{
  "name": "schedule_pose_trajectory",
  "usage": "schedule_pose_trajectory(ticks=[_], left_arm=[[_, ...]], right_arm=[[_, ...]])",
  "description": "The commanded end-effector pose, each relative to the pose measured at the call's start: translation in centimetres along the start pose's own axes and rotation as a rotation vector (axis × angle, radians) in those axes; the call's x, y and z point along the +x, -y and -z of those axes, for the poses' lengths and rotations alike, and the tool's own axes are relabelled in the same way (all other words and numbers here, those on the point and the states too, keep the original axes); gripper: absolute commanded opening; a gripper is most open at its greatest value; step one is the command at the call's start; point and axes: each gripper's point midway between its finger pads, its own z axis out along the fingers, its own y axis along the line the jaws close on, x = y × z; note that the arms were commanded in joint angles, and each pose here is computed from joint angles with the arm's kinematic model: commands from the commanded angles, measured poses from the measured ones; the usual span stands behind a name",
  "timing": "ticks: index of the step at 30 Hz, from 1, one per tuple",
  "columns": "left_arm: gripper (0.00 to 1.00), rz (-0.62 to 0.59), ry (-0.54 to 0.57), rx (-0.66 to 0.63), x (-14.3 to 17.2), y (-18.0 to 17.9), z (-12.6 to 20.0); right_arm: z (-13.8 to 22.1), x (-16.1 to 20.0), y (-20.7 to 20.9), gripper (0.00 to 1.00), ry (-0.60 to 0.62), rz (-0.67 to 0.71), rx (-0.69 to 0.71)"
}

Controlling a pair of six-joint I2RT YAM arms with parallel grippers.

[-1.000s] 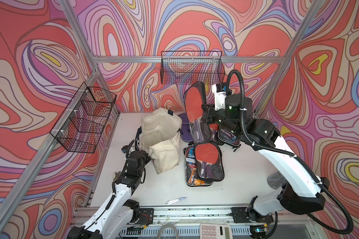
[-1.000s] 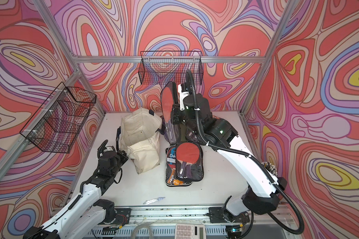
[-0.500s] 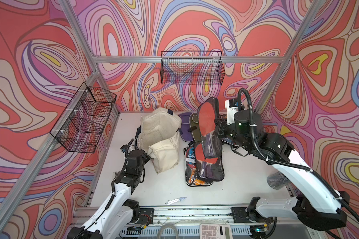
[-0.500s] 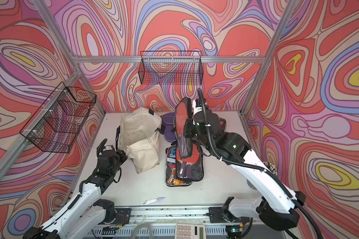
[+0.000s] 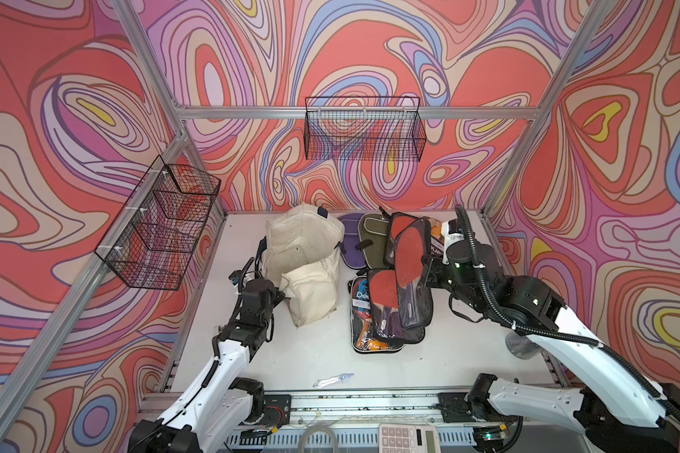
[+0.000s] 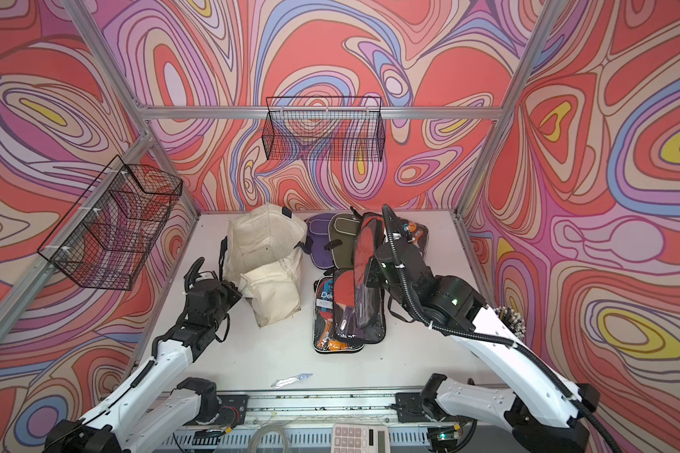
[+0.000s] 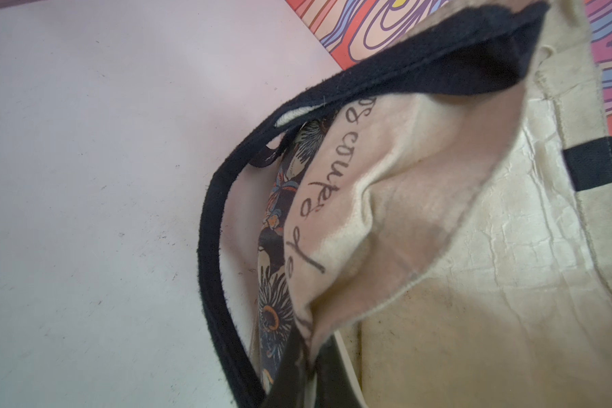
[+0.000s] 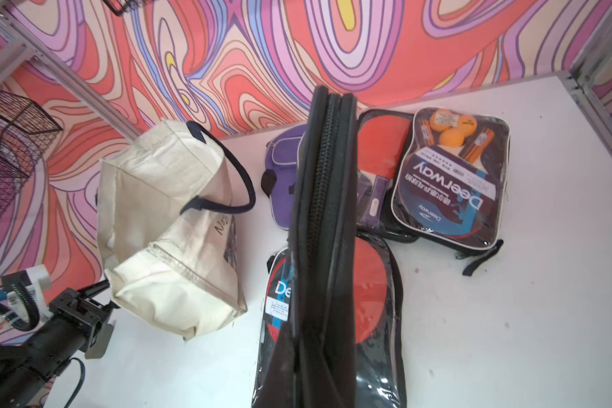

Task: Remove the ping pong set from the canvas bag
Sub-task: Place the ping pong set at the center of the board.

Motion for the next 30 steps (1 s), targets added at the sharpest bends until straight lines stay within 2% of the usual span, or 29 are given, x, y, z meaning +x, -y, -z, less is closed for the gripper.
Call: schedule_pose_trajectory(ticks=[1, 9, 15, 22, 30], left_arm=[[0.00, -0.007, 0.024, 0.001, -1.0, 0.6, -0.1], [0.00, -0.011, 0.010, 0.002, -0.7, 0.6, -0.4], [0.00, -0.010, 0.003, -0.007, -0.3, 0.2, -0.5], [0.00, -0.014, 0.000, -0.018, -0.1, -0.2, -0.4], [0.00, -0.001, -0.017, -0.015, 0.4, -0.2, -1.2]], right_arm=[[0.1, 0.4, 0.9, 0.00, 0.029, -0.089, 0.009], [-2.0, 2.6, 3.2, 0.00, -0.001, -0.154, 0.014], [-4.1, 3.2, 4.9, 0.00, -0.035, -0.250, -0.049], [-5.6, 4.5, 5.4, 0.00, -0.079, -0.261, -0.060], [-5.7, 1.5, 2.7, 0.00, -0.051, -0.269, -0.172]])
